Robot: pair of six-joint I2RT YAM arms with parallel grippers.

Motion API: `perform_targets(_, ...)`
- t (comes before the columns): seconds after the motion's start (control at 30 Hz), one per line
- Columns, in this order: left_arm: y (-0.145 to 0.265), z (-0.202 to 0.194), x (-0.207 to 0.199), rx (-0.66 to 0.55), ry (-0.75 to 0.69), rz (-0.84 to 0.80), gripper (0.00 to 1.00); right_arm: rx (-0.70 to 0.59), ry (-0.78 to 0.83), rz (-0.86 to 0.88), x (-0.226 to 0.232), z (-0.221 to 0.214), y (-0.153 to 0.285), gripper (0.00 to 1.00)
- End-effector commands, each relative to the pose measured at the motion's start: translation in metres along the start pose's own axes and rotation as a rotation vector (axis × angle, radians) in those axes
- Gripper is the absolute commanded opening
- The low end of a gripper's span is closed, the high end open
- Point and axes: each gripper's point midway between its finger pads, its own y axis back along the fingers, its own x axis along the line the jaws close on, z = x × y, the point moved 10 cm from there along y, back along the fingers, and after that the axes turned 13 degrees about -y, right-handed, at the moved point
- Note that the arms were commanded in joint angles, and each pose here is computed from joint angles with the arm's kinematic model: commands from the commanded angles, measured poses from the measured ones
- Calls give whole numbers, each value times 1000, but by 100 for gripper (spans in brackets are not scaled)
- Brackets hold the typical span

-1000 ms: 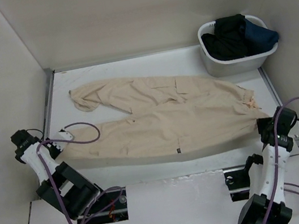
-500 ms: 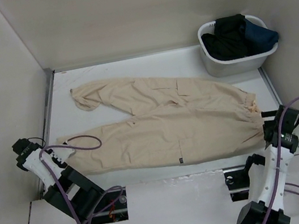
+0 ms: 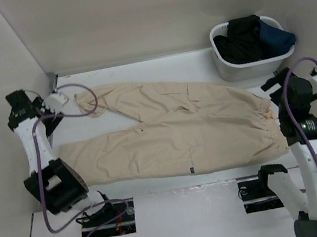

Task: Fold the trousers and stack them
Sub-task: Fold the trousers

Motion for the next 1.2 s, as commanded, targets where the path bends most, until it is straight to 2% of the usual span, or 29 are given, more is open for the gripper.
perform_targets(0.0, -32, 76, 41, -341, 354, -4, 61, -10, 141, 136, 29, -12, -21, 100)
perform_targets(0.07, -57, 111, 62, -419, 475, -60, 60, 38, 202, 178, 41, -23, -34, 100)
perform_targets(0.13, -85, 142, 79, -447, 592, -104, 59, 106, 252, 208, 53, -33, -51, 100)
perform_targets(0.3, -137, 184, 105, -434, 730, -109, 59, 218, 277, 127, 48, -51, -96, 100)
perform_targets(0.47, -167, 194, 105, -362, 718, -70, 62, 295, 276, -6, 21, -62, -141, 100)
perform_targets(0.6, -184, 189, 90, -312, 691, -134, 66, 330, 236, -82, 11, -65, -169, 100)
perform_targets(0.73, -210, 172, 72, -228, 666, -196, 64, 374, 221, -139, 7, -75, -180, 100)
perform_targets(0.8, -219, 168, 61, -208, 653, -236, 59, 381, 196, -180, 2, -80, -184, 100)
perform_targets(0.97, -221, 169, 36, -207, 595, -349, 35, 408, 88, -303, -10, -90, -188, 100)
perform_targets(1.07, -217, 171, 33, -218, 574, -341, 21, 384, 1, -350, -14, -94, -188, 100)
perform_targets(1.17, -214, 173, 43, -241, 579, -291, 9, 378, -12, -395, -17, -101, -196, 100)
